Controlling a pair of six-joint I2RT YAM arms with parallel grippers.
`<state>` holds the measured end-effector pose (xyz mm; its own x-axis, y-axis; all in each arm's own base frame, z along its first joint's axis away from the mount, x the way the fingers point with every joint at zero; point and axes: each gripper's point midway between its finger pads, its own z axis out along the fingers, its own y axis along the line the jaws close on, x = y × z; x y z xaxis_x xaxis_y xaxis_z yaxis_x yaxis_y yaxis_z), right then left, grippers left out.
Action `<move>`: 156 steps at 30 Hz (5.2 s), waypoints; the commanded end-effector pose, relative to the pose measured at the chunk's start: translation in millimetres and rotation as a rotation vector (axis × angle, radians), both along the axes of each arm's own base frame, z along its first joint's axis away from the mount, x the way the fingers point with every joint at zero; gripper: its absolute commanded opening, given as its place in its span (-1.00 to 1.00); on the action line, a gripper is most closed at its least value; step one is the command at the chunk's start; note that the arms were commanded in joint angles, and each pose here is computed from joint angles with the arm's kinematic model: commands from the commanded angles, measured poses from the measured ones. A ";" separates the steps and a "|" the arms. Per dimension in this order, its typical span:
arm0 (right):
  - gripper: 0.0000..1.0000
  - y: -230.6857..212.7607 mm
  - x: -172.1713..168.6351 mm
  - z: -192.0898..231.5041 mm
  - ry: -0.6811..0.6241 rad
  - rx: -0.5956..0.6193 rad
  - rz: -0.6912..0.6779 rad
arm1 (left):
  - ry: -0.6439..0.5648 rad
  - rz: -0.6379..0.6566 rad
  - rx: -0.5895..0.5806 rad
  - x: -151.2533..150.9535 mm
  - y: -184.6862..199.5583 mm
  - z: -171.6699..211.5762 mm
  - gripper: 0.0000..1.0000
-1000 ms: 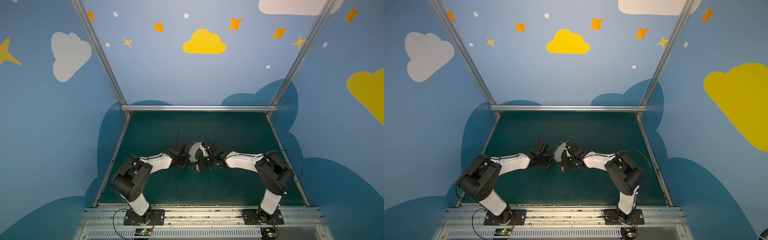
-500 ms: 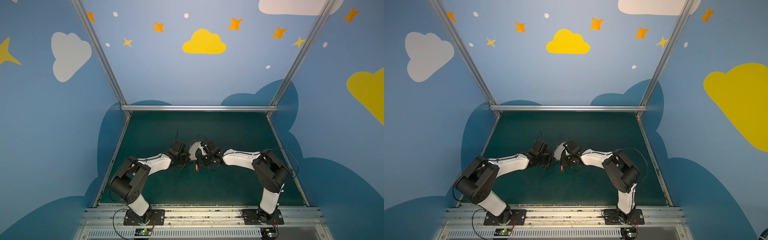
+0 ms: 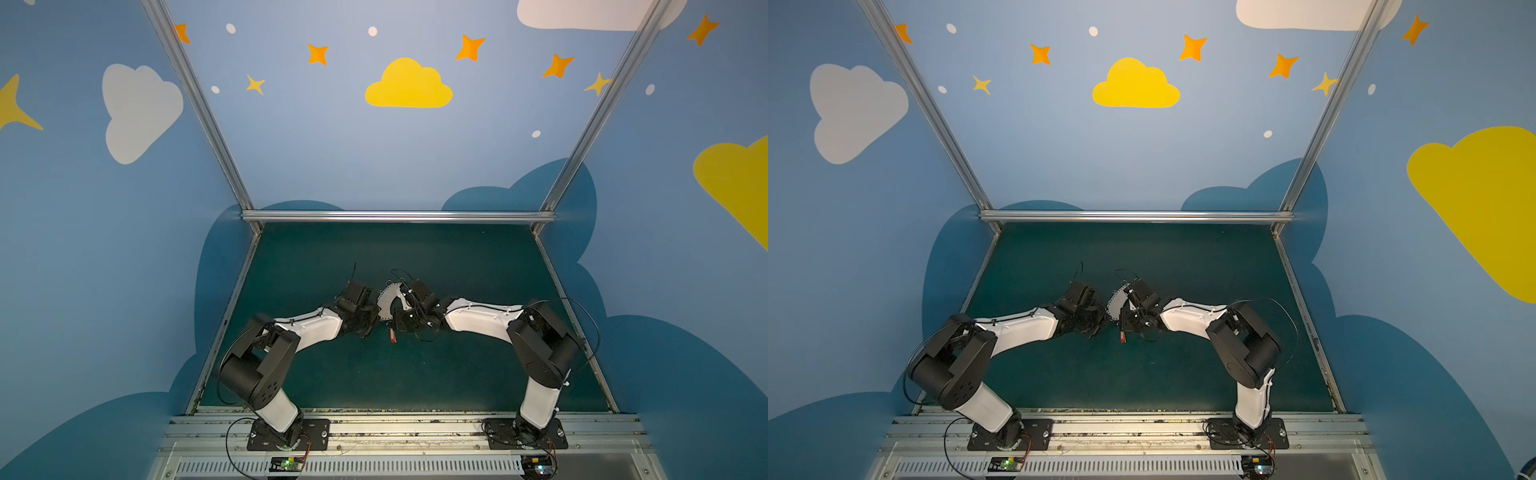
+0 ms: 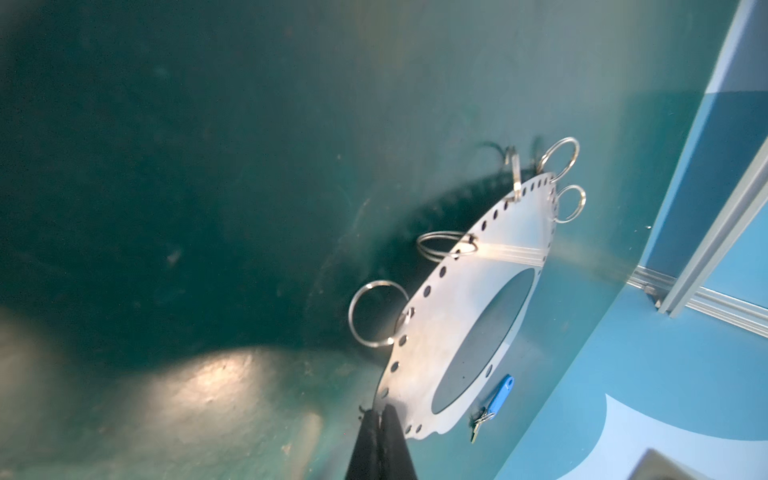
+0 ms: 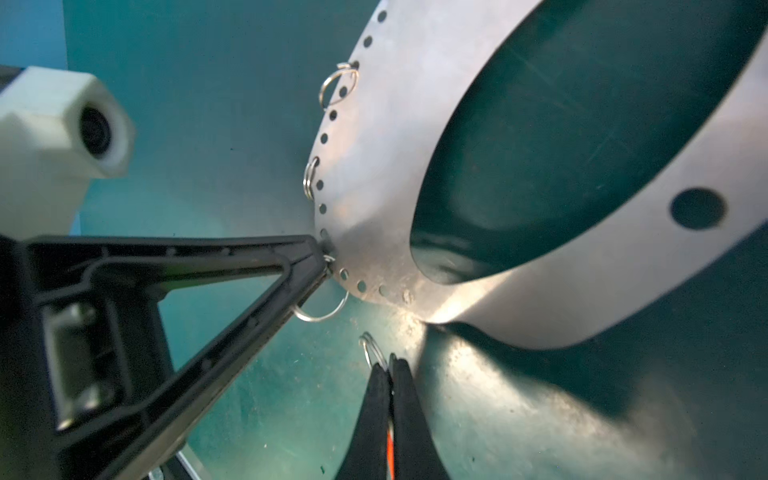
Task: Put the keys on the keyring
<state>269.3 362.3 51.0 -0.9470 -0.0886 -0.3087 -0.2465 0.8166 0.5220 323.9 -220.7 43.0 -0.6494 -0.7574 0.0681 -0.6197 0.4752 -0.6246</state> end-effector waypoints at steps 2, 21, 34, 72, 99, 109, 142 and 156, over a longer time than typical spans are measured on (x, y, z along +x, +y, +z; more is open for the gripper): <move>-1.00 -3.5 -0.3 8.7 -0.022 0.018 -0.028 | -0.019 0.024 0.003 0.0 3.9 3.6 -0.92; -1.00 3.6 7.4 21.9 -0.061 0.040 -0.029 | -0.041 0.034 -0.007 1.0 3.4 9.5 -0.92; -1.00 9.7 10.4 12.0 -0.026 -0.019 -0.018 | -0.049 0.037 -0.013 2.8 1.5 12.7 -0.92; -1.00 37.0 -7.2 8.2 0.016 -0.013 0.131 | -0.085 0.043 -0.033 8.6 -3.3 23.1 -0.92; -1.00 5.1 13.8 31.8 -0.072 -0.016 -0.017 | -0.071 0.020 0.010 -1.7 -0.8 10.4 -0.92; -1.00 9.6 16.1 24.1 -0.057 -0.023 -0.012 | -0.080 0.006 -0.001 -1.5 -6.5 14.6 -0.92; -1.00 16.8 -8.2 7.1 -0.011 -0.086 0.106 | -0.114 0.002 0.018 2.3 -9.7 26.0 -0.92; -1.00 -8.5 14.6 27.1 -0.056 -0.143 0.004 | -0.112 -0.003 0.055 0.8 -5.9 25.8 -0.92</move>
<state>274.5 358.9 56.7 -0.9347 -0.1612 -0.3169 -0.2870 0.8682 0.4048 319.8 -226.1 56.6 -0.6521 -0.7580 -0.0154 -0.5702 0.5037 -0.6489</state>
